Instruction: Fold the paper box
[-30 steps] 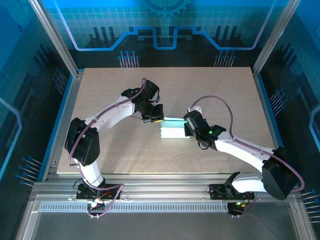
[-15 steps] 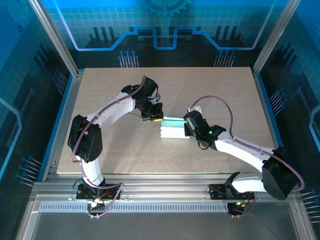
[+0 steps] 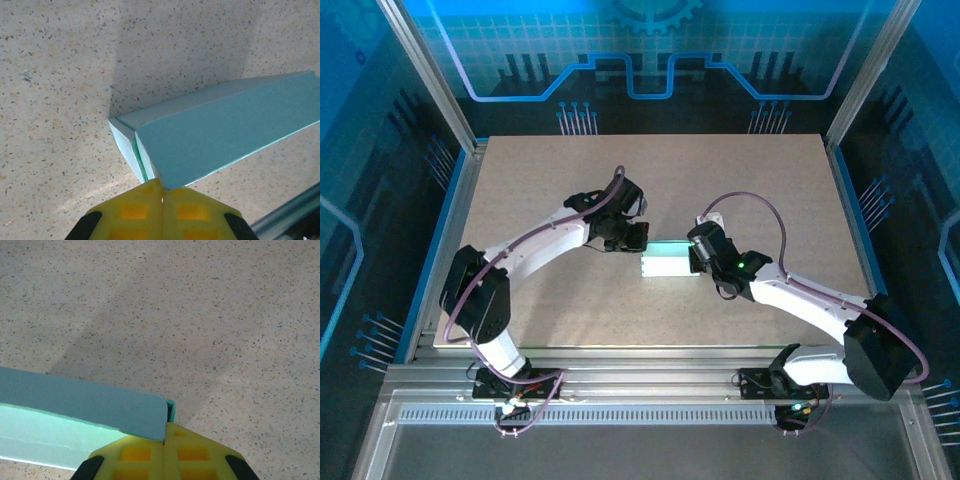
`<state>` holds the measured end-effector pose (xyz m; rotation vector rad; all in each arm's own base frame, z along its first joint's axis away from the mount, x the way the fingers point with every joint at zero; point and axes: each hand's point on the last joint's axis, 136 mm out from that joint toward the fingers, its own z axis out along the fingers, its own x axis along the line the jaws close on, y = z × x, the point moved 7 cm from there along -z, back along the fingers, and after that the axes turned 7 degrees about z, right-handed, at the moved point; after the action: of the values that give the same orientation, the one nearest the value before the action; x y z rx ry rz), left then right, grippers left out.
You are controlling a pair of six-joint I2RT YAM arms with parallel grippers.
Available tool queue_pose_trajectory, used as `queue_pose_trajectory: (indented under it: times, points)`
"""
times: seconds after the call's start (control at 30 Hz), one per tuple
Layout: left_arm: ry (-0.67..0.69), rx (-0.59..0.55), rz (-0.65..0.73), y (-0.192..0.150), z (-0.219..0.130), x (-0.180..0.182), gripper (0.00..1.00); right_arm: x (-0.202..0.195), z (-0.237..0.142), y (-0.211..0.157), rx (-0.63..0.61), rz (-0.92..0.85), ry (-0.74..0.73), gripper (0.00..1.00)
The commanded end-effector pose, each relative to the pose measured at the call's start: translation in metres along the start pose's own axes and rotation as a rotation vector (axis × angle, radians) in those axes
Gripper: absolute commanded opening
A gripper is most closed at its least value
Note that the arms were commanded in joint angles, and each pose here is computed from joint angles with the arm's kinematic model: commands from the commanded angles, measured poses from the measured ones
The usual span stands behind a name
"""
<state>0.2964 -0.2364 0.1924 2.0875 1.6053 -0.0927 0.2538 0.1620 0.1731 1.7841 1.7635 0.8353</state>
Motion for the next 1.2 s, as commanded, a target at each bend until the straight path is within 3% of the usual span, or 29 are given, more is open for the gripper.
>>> queue_pose_trajectory:
  times: [0.0, 0.4, 0.8, 1.0, 1.07, 1.17]
  points:
    - [0.016, 0.02, 0.051, -0.017, 0.018, 0.0, 0.0, 0.003, 0.001, -0.029, 0.125, -0.048, 0.039, 0.0]
    - [0.018, -0.063, 0.121, -0.035, 0.03, 0.0, 0.0, 0.005, 0.002, -0.033, 0.123, -0.047, 0.053, 0.0]
    - [0.089, -0.092, 0.13, -0.048, 0.052, -0.003, 0.0, 0.008, -0.004, -0.045, -0.028, -0.081, 0.14, 0.02]
    - [0.114, -0.088, 0.128, -0.048, 0.051, -0.001, 0.0, 0.003, -0.026, -0.03, -0.103, -0.078, 0.163, 0.4]
    - [0.122, -0.086, 0.134, -0.048, 0.053, -0.001, 0.0, 0.001, -0.036, -0.026, -0.124, -0.079, 0.189, 0.59]
    - [0.136, -0.081, 0.138, -0.049, 0.055, 0.001, 0.0, -0.001, -0.051, -0.019, -0.16, -0.079, 0.234, 0.72]
